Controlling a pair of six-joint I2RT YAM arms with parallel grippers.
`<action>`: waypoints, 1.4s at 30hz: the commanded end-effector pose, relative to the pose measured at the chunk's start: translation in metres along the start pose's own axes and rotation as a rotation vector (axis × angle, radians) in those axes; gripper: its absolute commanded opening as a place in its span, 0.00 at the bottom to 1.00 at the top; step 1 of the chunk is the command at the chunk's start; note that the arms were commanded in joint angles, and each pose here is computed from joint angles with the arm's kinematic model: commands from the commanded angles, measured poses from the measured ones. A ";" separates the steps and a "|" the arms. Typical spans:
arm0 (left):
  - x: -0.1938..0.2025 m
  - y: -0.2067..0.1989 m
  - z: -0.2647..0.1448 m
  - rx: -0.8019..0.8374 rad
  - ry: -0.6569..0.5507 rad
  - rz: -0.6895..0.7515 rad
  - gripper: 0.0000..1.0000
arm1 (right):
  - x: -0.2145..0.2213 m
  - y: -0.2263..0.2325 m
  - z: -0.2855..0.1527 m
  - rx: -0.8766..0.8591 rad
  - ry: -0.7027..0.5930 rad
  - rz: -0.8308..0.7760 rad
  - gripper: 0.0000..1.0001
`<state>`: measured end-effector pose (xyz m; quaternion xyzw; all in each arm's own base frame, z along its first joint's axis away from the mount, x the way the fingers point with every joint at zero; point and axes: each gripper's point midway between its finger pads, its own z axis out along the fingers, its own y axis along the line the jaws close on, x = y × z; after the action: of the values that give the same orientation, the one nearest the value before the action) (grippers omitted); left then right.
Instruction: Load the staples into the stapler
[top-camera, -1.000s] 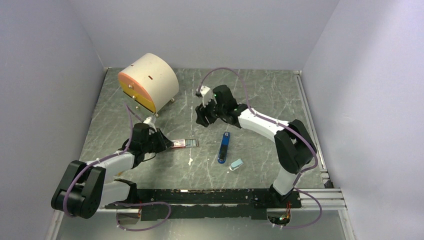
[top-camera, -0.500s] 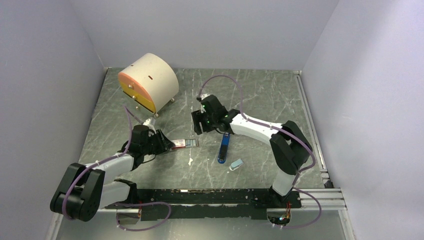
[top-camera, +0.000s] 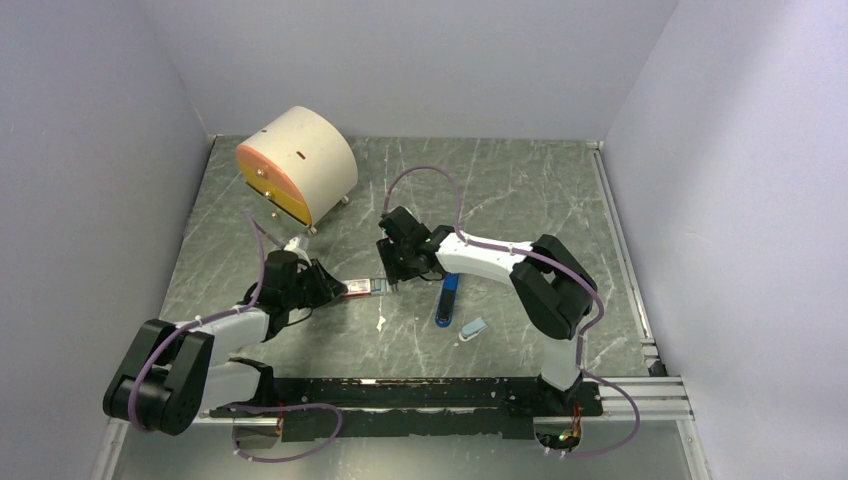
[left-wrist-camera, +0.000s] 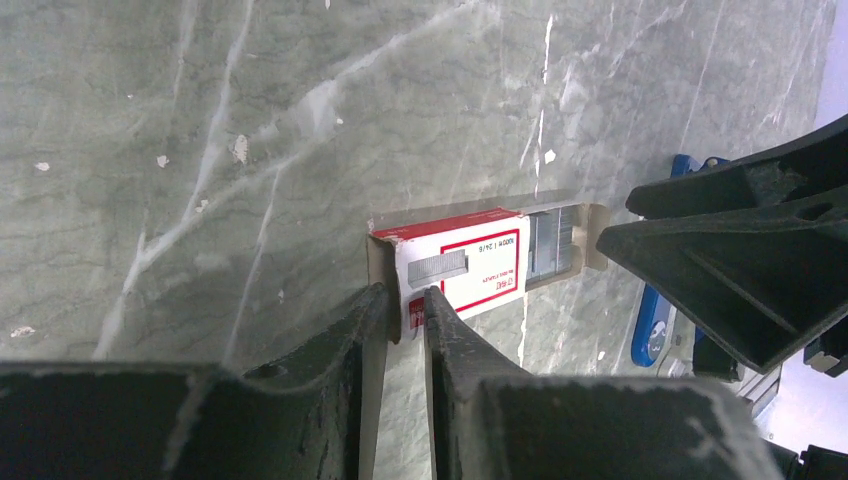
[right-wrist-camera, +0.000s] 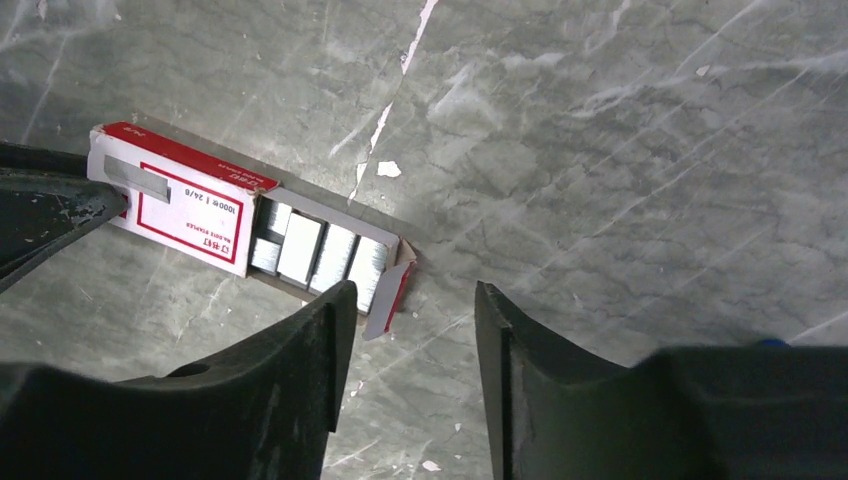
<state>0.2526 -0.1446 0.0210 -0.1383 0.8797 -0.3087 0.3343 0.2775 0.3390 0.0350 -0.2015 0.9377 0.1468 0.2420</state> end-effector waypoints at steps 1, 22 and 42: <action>-0.010 -0.005 0.002 0.027 -0.043 0.013 0.24 | -0.002 0.000 0.000 0.030 0.003 0.025 0.48; -0.013 -0.007 0.000 0.041 -0.057 0.030 0.10 | 0.009 0.000 0.004 0.043 0.061 0.053 0.04; -0.031 0.026 -0.014 -0.172 -0.156 0.020 0.05 | -0.024 -0.058 0.007 0.175 -0.038 0.083 0.01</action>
<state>0.2605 -0.1256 0.0305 -0.1505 0.8742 -0.2650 0.3781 0.3033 0.3065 0.0278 -0.1523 0.9532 0.0887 0.2455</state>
